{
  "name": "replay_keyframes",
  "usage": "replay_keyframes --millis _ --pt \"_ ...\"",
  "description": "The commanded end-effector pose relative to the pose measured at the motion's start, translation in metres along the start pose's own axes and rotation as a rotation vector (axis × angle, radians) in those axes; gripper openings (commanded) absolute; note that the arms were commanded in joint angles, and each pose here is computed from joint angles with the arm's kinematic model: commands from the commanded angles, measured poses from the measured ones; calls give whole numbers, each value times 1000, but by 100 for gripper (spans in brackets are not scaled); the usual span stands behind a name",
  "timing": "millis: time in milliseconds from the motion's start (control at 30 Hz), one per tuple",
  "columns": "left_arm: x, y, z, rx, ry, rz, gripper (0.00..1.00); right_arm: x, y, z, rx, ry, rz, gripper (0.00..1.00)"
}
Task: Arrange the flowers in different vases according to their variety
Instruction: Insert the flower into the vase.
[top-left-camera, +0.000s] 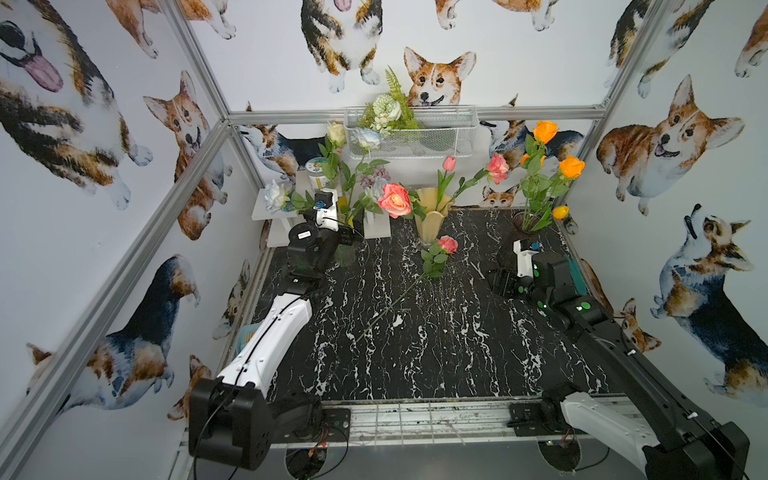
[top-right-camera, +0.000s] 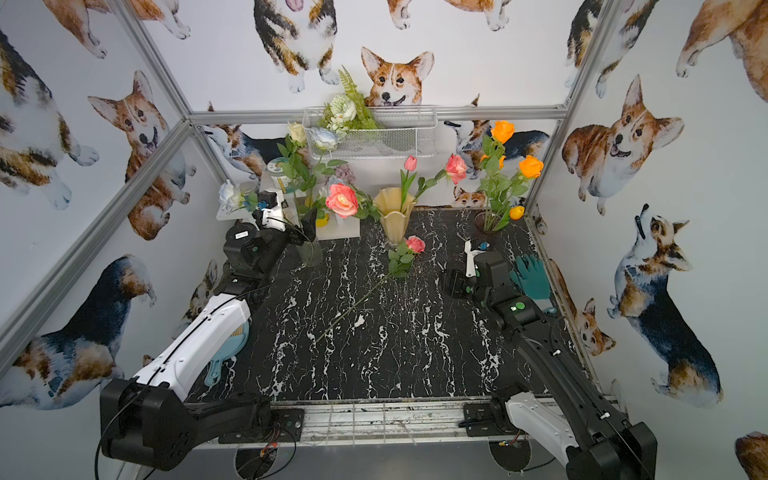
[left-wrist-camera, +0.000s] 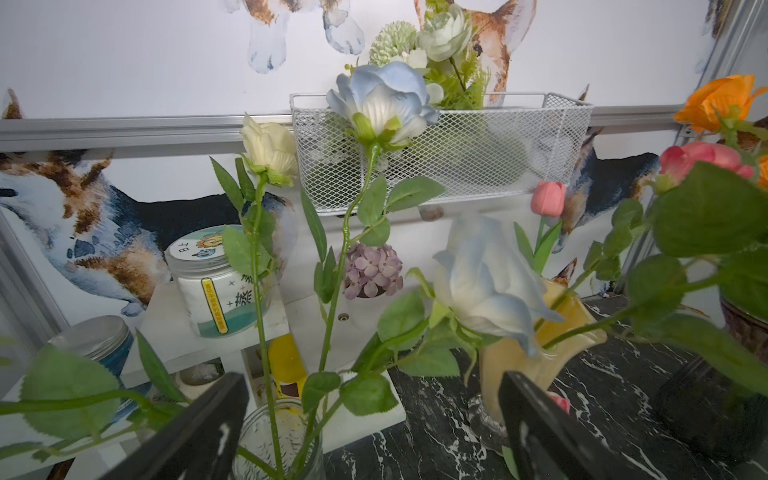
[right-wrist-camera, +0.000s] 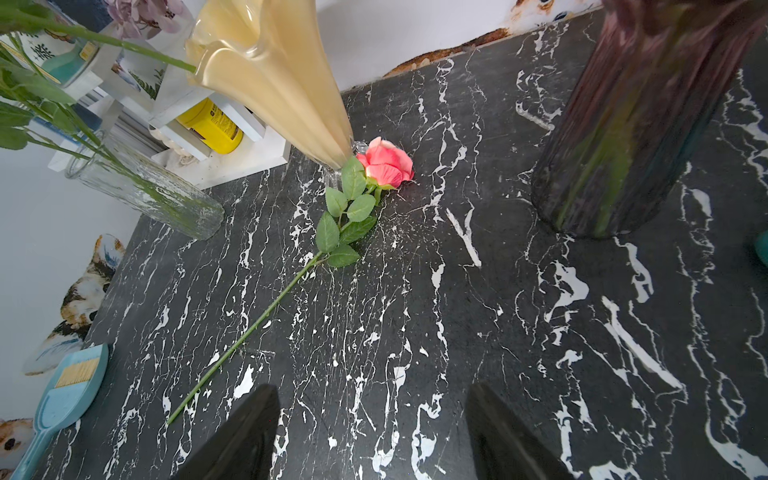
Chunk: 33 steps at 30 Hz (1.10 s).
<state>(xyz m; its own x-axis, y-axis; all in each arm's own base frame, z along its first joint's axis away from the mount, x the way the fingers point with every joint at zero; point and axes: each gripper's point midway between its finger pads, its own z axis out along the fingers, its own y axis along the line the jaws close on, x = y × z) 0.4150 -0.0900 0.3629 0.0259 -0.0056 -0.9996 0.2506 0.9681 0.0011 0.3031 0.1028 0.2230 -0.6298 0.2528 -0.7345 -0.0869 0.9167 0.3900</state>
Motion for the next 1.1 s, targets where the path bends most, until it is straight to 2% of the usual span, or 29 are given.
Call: replay_keyframes --millis 0,300,500,700,1067 --pt "17 -4 -13 -13 81 13 100 -5 6 -2 -26 -15 -5 76" --pt "50 -26 -68 33 208 -8 100 1 6 -4 -33 -6 3 76" --pt "78 -36 -91 80 316 -14 100 4 6 -4 -44 2 16 76" --pt "105 -53 -97 162 426 4 100 13 6 0 -53 32 27 76" --pt "173 -101 -91 308 695 173 88 17 3 -1 -42 42 30 76"
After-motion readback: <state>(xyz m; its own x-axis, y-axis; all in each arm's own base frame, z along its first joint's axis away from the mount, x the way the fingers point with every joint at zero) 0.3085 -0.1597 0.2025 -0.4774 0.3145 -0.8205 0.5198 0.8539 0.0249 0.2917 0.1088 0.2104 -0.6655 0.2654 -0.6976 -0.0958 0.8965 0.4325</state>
